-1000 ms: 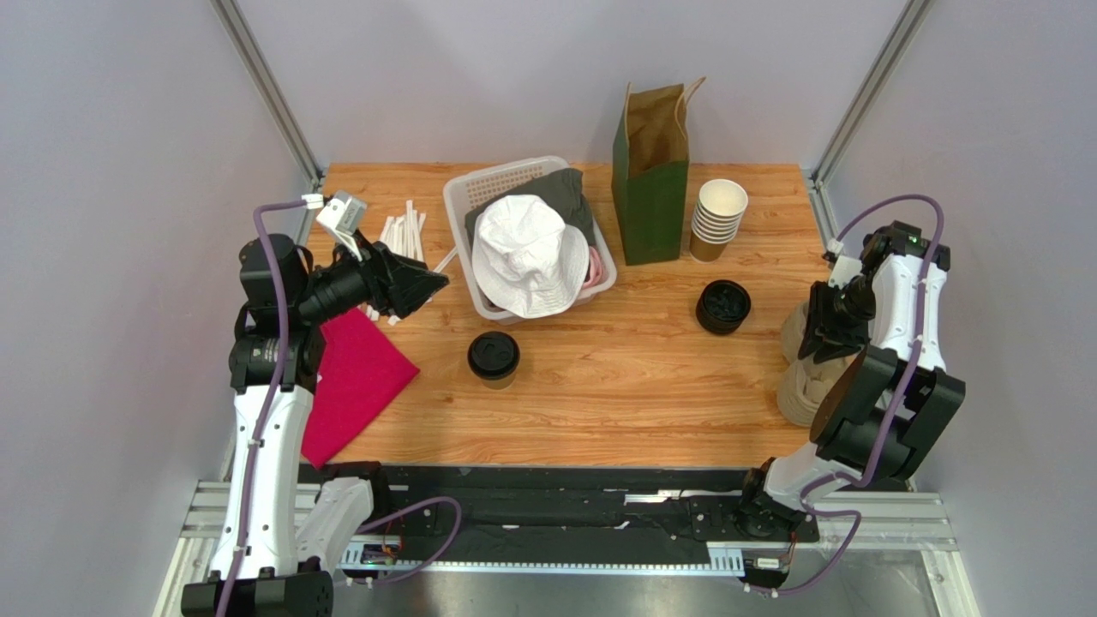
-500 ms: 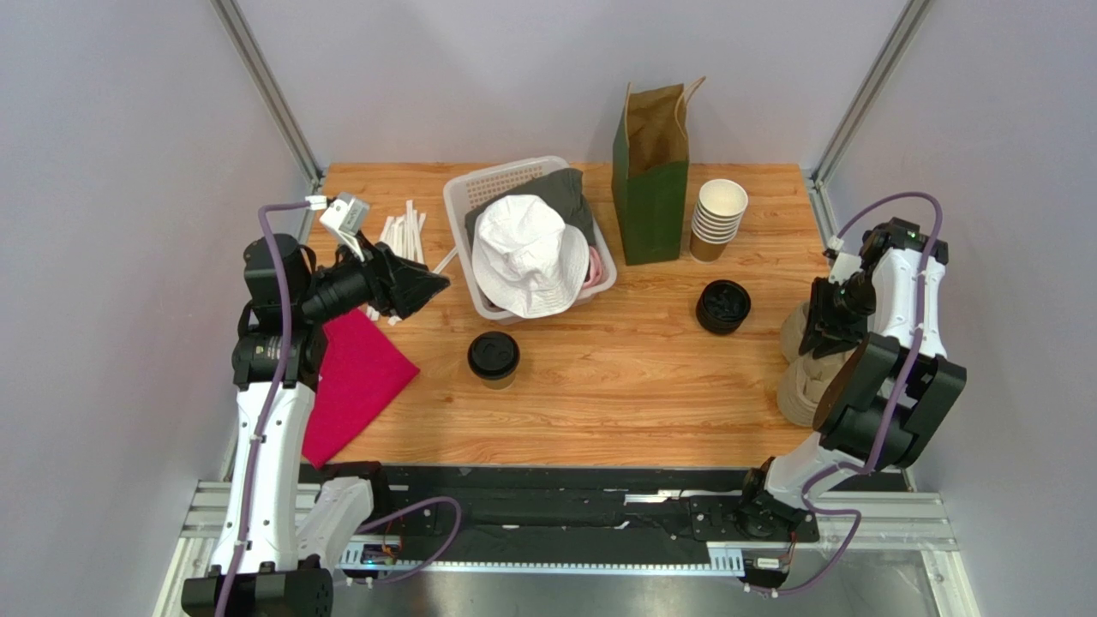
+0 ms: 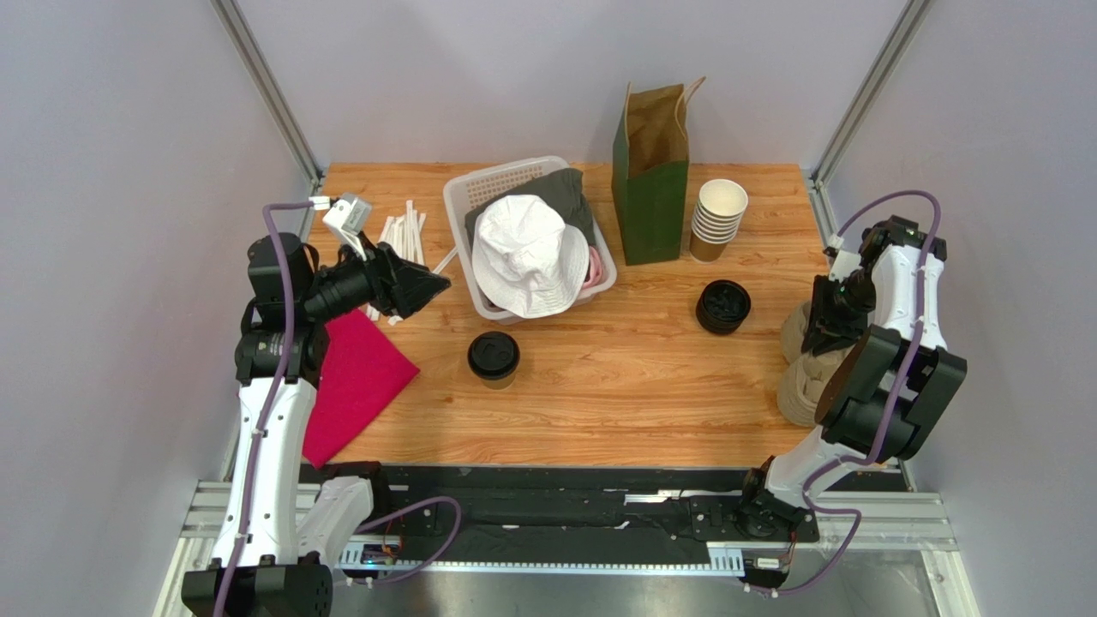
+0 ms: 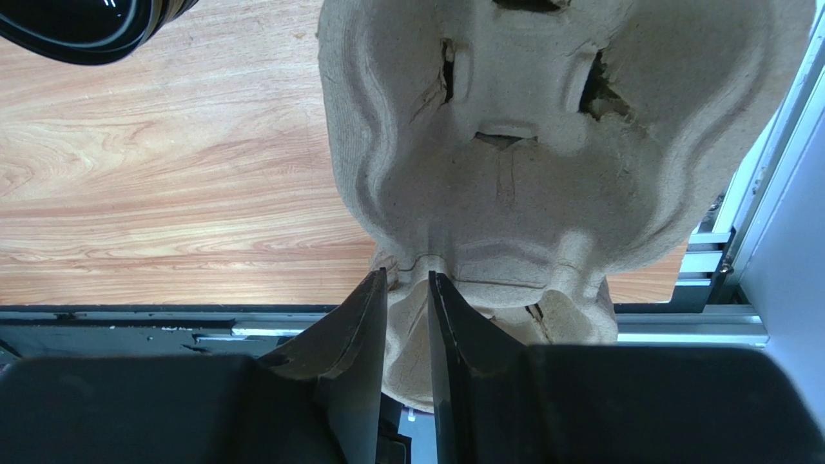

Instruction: Pack the takeout coffee

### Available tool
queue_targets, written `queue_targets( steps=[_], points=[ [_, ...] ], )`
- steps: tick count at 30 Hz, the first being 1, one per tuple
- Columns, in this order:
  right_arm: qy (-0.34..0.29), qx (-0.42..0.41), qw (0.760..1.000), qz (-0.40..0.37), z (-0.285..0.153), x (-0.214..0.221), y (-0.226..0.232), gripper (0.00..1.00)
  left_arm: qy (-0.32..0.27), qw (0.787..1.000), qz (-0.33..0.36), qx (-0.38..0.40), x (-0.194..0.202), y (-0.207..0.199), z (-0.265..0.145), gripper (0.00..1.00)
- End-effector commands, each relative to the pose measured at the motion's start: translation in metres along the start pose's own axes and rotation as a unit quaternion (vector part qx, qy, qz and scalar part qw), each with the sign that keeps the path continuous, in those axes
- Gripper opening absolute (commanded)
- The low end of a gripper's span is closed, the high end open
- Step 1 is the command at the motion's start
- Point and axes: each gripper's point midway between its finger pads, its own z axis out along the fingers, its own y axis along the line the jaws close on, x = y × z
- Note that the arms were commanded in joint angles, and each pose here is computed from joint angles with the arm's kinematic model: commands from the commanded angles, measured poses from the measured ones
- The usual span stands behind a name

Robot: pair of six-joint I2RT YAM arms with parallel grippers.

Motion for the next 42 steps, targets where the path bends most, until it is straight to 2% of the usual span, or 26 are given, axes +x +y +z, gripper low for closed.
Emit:
queue_targets(
  steps=[1, 12, 15, 17, 18, 30, 39, 42],
  points=[
    [-0.015, 0.015, 1.0, 0.001, 0.002, -0.008, -0.006, 0.25, -0.012, 1.0, 0.022, 0.0, -0.006, 0.002, 0.0, 0.69],
    [-0.01, 0.043, 0.999, -0.008, 0.008, -0.003, -0.003, 0.22, -0.01, 1.0, 0.018, -0.001, -0.004, 0.004, 0.001, 0.69],
    [-0.012, 0.048, 0.999, -0.007, 0.006, -0.004, -0.004, 0.13, -0.009, 1.0, 0.02, -0.002, -0.003, 0.004, 0.0, 0.69],
    [-0.014, 0.051, 0.999, -0.007, 0.003, -0.006, -0.005, 0.01, -0.008, 1.0, 0.02, -0.005, -0.003, 0.005, 0.001, 0.69],
    [-0.017, 0.05, 0.999, -0.008, 0.001, -0.007, -0.004, 0.0, -0.007, 1.0, 0.02, -0.005, -0.002, 0.006, 0.0, 0.69],
    [-0.048, 0.034, 0.997, -0.042, -0.037, -0.002, 0.009, 0.0, -0.008, 1.0, 0.02, -0.002, -0.002, 0.005, 0.001, 0.69],
    [-0.032, 0.022, 0.999, -0.033, -0.025, -0.006, 0.01, 0.0, -0.005, 1.0, 0.013, -0.002, 0.0, 0.009, 0.004, 0.69],
    [-0.025, 0.017, 0.999, -0.033, -0.022, -0.005, 0.011, 0.12, -0.004, 1.0, 0.011, -0.003, 0.001, 0.009, 0.004, 0.69]
  ],
)
